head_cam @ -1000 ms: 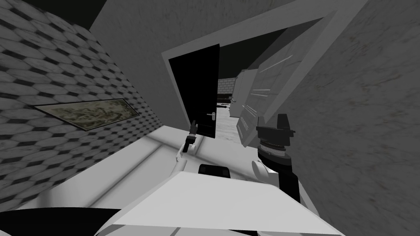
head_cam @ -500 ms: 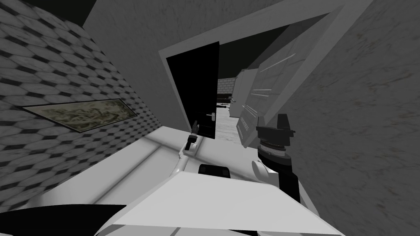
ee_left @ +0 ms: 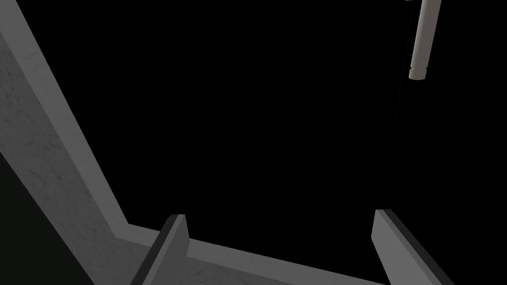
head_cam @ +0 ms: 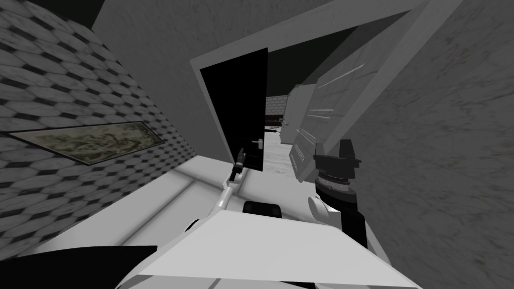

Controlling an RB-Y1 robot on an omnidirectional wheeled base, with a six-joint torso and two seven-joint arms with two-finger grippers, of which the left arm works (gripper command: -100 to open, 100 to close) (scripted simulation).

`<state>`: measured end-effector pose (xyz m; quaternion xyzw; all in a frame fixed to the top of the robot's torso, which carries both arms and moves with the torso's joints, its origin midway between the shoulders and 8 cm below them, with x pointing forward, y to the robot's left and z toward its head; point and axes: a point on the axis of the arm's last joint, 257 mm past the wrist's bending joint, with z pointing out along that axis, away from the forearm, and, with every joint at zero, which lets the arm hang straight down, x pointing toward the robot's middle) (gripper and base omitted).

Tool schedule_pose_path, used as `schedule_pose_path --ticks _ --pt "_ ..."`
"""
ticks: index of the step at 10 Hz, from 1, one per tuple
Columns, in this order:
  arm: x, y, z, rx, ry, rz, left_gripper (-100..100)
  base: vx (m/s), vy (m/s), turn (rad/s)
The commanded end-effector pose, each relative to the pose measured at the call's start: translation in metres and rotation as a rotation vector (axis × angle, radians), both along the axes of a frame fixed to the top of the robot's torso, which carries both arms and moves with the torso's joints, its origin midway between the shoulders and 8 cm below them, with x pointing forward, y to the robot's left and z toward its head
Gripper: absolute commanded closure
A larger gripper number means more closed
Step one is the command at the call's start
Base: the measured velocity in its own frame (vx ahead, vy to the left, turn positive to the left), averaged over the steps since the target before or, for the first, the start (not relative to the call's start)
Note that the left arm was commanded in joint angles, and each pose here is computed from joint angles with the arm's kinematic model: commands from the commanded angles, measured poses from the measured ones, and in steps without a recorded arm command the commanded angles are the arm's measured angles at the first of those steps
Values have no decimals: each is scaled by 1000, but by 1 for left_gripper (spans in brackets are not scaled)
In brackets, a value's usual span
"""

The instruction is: Push the door open

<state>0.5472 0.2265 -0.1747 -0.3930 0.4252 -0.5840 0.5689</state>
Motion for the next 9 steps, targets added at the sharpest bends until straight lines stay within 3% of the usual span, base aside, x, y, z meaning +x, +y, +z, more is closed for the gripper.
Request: schedule_pose_path --ticks 1,9 --pt "6 0 -11 0 25 -1 -100 63 6 -11" --pt "35 -17 -44 -2 110 -24 -100 55 2 -13"
